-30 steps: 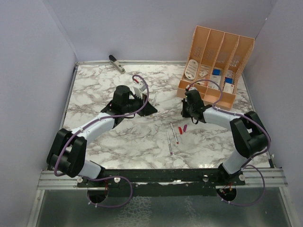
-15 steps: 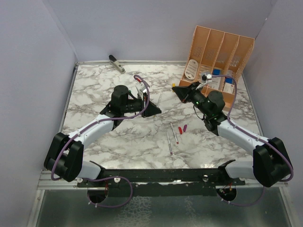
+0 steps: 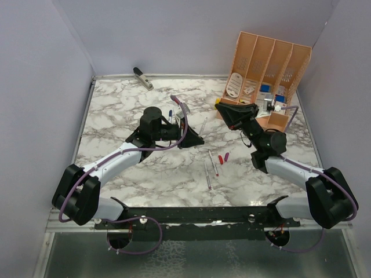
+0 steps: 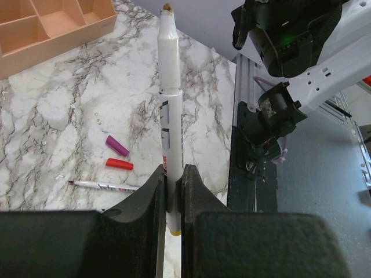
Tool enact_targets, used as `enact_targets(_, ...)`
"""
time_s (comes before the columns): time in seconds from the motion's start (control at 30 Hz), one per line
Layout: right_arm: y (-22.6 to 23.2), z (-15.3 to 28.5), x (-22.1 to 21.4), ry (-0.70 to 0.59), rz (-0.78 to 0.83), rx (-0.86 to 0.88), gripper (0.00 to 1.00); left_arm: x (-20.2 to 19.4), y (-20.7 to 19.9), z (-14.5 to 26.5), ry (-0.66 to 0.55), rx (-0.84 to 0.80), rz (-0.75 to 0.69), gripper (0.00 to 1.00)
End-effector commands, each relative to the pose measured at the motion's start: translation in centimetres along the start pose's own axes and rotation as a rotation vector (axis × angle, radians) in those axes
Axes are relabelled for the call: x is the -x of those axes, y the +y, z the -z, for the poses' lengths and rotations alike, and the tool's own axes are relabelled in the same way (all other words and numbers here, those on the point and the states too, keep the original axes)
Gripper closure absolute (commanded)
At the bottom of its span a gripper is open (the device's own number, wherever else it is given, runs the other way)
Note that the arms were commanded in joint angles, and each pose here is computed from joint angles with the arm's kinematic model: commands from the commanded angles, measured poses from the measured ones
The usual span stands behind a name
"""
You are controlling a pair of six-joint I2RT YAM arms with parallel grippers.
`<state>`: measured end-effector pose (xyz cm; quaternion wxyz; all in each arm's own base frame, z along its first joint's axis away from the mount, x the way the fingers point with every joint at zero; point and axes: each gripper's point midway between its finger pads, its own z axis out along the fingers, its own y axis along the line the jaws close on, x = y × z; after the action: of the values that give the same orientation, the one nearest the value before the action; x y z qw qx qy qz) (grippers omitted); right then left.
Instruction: Insert the pens into the pen caps
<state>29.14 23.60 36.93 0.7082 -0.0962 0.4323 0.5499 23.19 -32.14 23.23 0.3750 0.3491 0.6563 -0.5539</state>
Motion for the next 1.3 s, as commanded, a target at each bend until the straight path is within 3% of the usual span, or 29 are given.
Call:
enact_targets(0.0, 2.6, -0.2, 1.1, -0.034, -0.012, 0.120, 0.99, 2.9, -2.0, 0.0, -0.053, -0.047, -0.080, 1.00)
enact_targets(0.53, 3.1, 0.4, 0.1, -0.033, -0.085, 0.168, 0.99, 4.2, -3.4, -0.9, -0.064, -0.086, -0.102, 1.00)
enact_targets(1.27, 4.6, 0.6, 3.7, -0.187, -0.094, 0.211, 0.99, 3.2, -2.4, -1.2, -0.050, -0.065, -0.078, 1.00)
